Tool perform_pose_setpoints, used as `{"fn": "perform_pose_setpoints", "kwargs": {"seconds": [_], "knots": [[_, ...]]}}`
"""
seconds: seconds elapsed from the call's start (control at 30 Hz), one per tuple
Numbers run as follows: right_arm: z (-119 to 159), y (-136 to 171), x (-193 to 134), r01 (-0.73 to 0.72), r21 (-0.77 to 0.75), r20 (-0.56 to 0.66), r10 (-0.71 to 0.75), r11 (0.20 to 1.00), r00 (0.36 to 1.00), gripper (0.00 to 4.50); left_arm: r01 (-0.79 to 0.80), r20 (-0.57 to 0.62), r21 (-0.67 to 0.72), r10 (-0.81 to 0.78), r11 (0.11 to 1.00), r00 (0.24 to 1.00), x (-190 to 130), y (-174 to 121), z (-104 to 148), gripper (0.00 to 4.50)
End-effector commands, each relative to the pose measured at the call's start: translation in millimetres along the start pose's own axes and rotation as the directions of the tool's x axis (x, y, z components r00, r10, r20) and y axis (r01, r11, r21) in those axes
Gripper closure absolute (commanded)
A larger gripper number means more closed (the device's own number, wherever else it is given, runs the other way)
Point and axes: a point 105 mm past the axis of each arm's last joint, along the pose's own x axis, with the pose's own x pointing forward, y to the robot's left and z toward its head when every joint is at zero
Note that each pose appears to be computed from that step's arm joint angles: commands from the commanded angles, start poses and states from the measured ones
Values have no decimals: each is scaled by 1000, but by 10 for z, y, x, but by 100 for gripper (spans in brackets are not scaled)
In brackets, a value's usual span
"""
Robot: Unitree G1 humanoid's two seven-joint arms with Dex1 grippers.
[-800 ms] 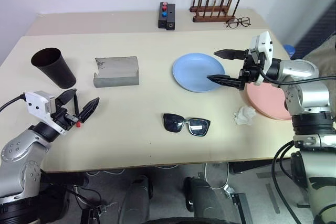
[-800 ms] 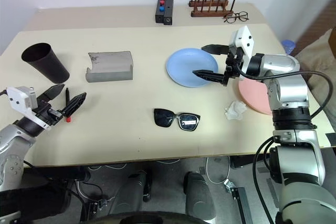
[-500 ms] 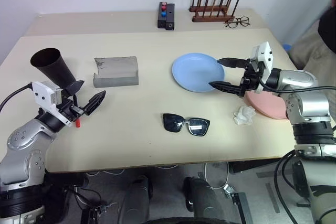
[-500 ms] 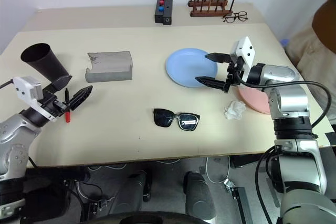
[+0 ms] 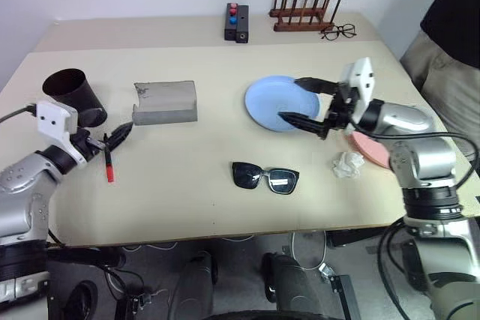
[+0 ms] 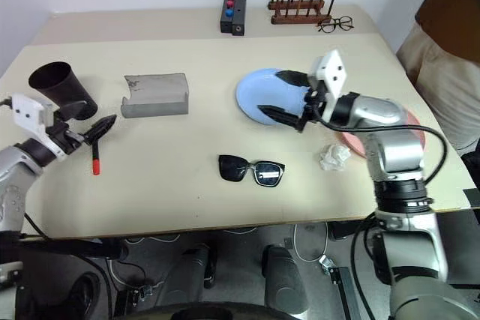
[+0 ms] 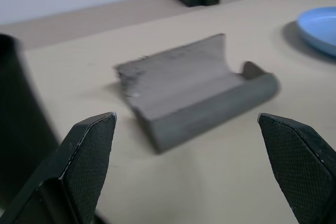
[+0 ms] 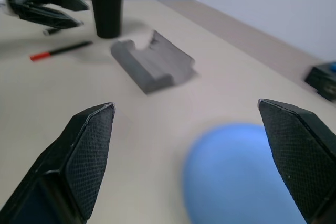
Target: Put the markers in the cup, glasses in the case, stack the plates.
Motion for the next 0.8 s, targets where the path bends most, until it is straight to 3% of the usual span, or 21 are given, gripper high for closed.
{"fn": "perform_pose_setpoints", "kwargs": {"seconds": [0.03, 0.3, 0.53, 0.67, 0.8], "knots": [[261, 83, 84, 3, -30, 82, -1, 1000, 997, 5, -69, -22, 5, 70, 998, 997, -110, 206, 165, 0], [348, 278, 380, -26, -76, 120, 35, 997, 992, 5, -215, -235, 19, 213, 976, 948, -370, 616, 11, 0], [368, 275, 472, -19, -92, 161, 34, 996, 986, 5, -250, -258, 55, 256, 967, 932, -463, 715, 45, 0], [298, 287, 431, -17, -90, 151, 31, 996, 988, 5, -457, -358, 12, 430, 889, 829, -704, 970, -145, 0], [251, 293, 437, -16, -87, 138, 28, 996, 990, 5, -554, -411, -79, 479, 829, 775, -792, 1081, -226, 0]]}}
